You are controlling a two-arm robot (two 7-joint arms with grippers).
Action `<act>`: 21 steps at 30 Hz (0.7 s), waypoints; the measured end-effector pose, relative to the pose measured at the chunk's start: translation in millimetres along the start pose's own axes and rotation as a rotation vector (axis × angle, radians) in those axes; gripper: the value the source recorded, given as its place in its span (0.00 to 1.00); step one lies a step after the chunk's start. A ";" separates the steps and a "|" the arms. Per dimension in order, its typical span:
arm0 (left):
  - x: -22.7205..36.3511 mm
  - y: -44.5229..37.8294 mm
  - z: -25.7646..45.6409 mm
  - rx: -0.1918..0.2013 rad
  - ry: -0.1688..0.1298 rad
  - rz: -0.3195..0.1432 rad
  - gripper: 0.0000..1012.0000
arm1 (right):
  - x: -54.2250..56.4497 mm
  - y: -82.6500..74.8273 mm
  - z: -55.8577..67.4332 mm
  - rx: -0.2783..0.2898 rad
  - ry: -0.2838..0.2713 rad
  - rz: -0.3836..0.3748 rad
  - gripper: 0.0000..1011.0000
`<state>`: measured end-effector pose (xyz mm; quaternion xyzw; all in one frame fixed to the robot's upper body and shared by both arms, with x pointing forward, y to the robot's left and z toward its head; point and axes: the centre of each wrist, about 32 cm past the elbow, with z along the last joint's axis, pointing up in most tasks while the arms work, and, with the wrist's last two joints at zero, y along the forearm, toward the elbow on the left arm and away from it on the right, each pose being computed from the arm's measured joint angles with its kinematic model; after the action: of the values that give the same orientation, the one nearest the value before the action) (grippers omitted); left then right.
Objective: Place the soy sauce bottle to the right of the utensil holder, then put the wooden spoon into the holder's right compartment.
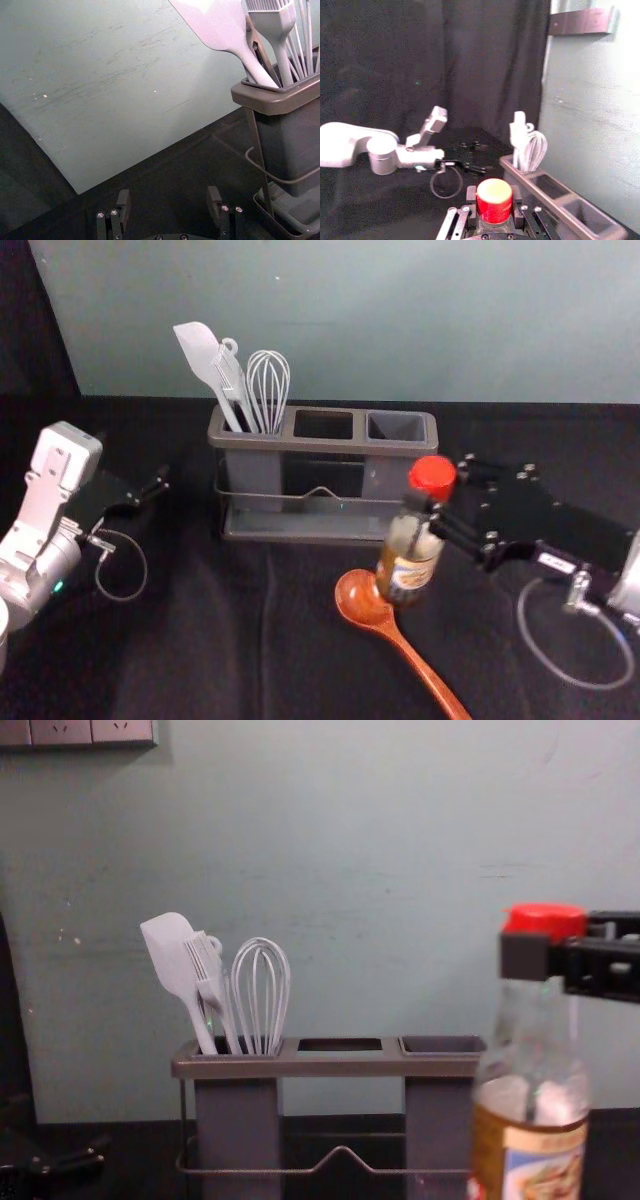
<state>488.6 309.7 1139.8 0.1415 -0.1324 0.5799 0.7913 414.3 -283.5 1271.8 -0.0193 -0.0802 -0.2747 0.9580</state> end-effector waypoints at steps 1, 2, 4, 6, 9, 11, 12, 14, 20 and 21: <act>0.0 0.0 0.0 0.000 0.000 0.000 0.99 | 1.2 -2.4 0.3 0.000 -0.002 -0.008 0.39; 0.0 0.0 0.0 0.000 0.000 0.000 0.99 | 3.2 -6.9 0.1 -0.002 -0.003 -0.025 0.39; 0.0 0.0 0.0 0.000 0.000 0.000 0.99 | 6.1 -11.3 -0.5 -0.005 -0.005 -0.043 0.39; 0.0 0.0 0.0 0.000 0.000 0.000 0.99 | 10.4 -17.7 -2.7 -0.011 -0.005 -0.073 0.39; 0.0 0.0 0.0 0.000 0.000 0.000 0.99 | 17.0 -25.7 -6.9 -0.022 -0.004 -0.116 0.39; 0.0 0.0 0.0 0.000 0.000 0.000 0.99 | 20.6 -29.0 -8.7 -0.029 -0.004 -0.134 0.39; 0.0 0.0 0.0 0.000 0.000 0.000 0.99 | 23.9 -31.5 -10.0 -0.035 -0.005 -0.150 0.39; 0.0 0.0 0.0 0.000 0.000 0.000 0.99 | 28.8 -34.8 -12.7 -0.045 -0.005 -0.172 0.39; 0.0 0.0 0.0 0.000 0.000 0.000 0.99 | 37.8 -38.5 -17.7 -0.063 -0.004 -0.210 0.39; 0.0 0.0 0.0 0.000 0.000 0.000 0.99 | 40.2 -38.8 -19.3 -0.066 -0.005 -0.218 0.39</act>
<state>488.6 309.7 1139.8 0.1415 -0.1325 0.5799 0.7913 430.2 -339.0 1259.2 -0.0424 -0.0751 -0.3798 0.9210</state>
